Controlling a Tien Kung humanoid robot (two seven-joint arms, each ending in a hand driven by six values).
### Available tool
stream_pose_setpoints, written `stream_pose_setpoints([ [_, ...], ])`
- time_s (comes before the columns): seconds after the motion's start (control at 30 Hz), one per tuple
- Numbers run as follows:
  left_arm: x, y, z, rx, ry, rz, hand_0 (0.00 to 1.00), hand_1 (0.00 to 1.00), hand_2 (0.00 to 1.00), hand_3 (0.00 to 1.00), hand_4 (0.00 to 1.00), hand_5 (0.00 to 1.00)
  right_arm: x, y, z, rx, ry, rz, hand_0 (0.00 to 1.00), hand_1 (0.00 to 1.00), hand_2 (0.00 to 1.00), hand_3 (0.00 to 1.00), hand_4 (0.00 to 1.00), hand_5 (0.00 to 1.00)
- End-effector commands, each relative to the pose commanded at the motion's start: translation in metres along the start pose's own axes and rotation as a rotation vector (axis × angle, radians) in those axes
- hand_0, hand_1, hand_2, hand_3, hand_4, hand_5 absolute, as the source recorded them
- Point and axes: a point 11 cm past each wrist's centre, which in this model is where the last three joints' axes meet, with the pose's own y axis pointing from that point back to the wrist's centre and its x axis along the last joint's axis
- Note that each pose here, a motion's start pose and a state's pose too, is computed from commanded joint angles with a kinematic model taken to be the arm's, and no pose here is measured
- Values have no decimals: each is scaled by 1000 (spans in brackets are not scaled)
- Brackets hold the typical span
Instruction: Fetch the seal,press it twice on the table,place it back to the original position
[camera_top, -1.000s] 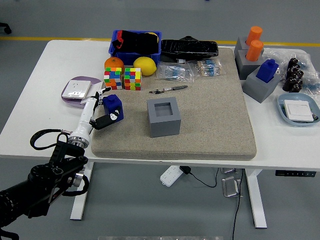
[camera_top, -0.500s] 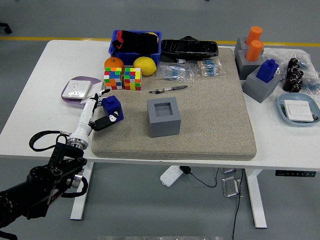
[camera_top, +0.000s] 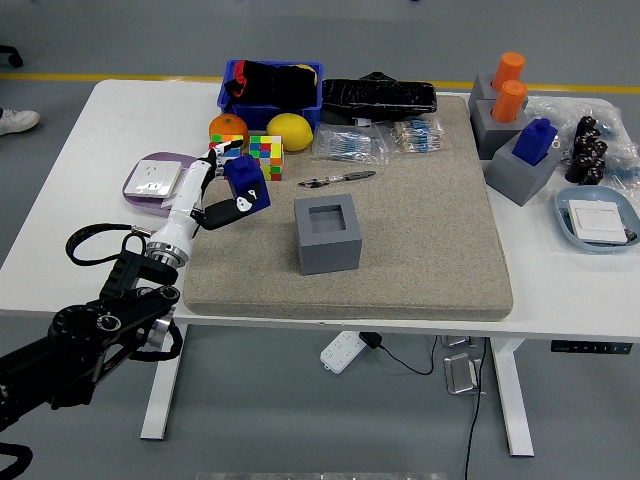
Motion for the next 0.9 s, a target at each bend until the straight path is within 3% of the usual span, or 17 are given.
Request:
stream_pose_setpoints([
  [0.23,-17,-12,40,-65,28,-115,834,537,467,842,580,2,0,0,-1,4,1,1,830,741,736,707,804,593],
  [0.33,-26,-12,49,-78,23,-158,835,533,462,840,582,2,0,0,-1,4,2,1,830,741,736,708,804,593],
  [0.57,-48,-9,54,-82,-37,-260,834,534,462,840,582,2,2,0,-3,11,1,8,830,741,736,706,805,591],
  [0.9,-60,-10,54,-76,-50,-283,835,533,462,841,583,2,3,0,-2,9,6,11,829,740,733,707,804,592],
])
